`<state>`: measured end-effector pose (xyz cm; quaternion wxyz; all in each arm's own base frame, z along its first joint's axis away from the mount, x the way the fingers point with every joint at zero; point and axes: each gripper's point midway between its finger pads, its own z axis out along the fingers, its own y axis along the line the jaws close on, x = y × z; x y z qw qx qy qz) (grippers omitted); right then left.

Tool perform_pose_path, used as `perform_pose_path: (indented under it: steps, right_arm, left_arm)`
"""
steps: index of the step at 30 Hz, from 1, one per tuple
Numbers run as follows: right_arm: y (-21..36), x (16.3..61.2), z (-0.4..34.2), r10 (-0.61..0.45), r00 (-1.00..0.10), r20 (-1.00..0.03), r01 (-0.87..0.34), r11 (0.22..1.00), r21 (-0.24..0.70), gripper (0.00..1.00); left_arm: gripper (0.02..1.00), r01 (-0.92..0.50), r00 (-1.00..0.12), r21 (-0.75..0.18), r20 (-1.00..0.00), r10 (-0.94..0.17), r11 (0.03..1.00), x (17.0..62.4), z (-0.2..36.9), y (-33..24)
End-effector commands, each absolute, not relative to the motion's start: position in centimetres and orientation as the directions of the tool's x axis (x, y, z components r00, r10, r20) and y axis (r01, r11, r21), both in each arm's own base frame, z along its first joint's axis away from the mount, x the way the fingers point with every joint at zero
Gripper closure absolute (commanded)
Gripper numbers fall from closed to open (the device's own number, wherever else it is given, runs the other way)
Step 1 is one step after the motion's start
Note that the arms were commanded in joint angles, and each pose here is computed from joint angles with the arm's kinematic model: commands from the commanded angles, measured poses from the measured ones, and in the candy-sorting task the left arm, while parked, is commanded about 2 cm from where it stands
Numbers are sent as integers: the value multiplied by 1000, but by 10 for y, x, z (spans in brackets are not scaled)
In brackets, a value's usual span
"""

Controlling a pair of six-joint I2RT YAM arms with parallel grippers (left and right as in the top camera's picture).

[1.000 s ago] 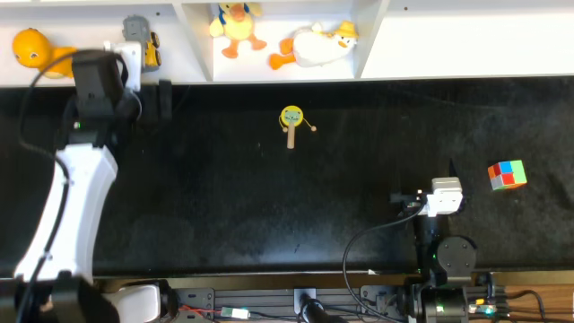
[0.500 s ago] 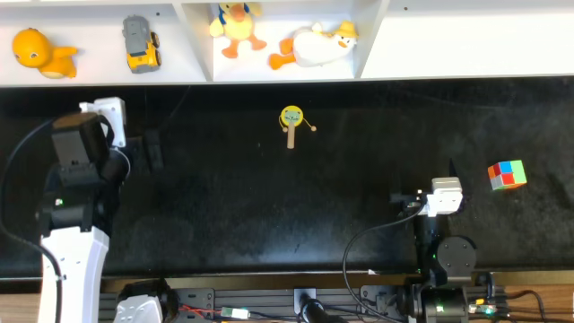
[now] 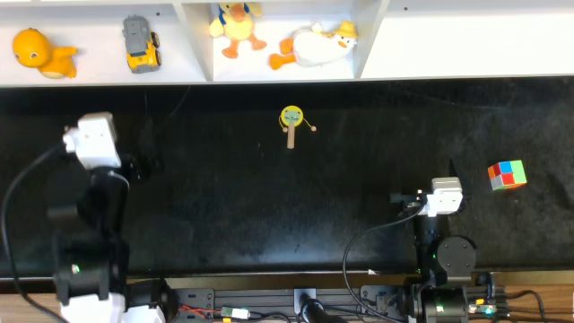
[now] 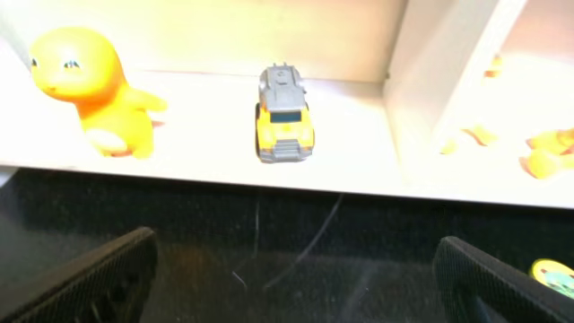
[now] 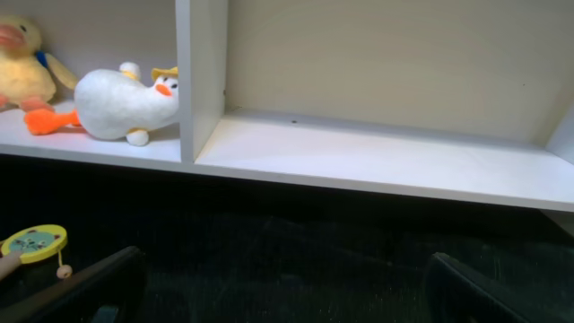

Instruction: Store Toys

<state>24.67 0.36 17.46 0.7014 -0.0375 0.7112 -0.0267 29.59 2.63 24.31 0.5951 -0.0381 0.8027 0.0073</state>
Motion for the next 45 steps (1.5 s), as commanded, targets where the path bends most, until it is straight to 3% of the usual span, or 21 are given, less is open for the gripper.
perform_pose_path:
  steps: [1,9,23,27,32,33,45]
  right_arm:
    - [4,247,172,-83,-11,-996,-20,996,-83,7]
    - [4,247,172,-83,-11,-996,-20,996,-83,5]
    - [4,247,172,-83,-11,-996,-20,996,-83,7]
    - [4,247,172,-83,-11,-996,-20,996,-83,5]
    - [4,247,172,-83,-11,-996,-20,996,-83,5]
    - [4,247,172,-83,-11,-996,-20,996,-83,5]
    - [4,247,172,-83,-11,-996,-20,996,-83,5]
  left_arm:
    - [20,-10,-91,-34,-995,-35,999,283,246,10]
    - [20,-44,23,-30,-999,-29,999,259,244,1]
    - [20,-46,132,-44,-991,-37,998,244,209,3]
    - [20,-79,87,-41,-996,-34,996,245,196,8]
    - [20,-100,-72,-13,-997,-20,995,245,157,13]
    - [20,-96,-71,23,-997,16,995,245,158,13]
    - [20,-95,-69,24,-997,18,995,245,159,13]
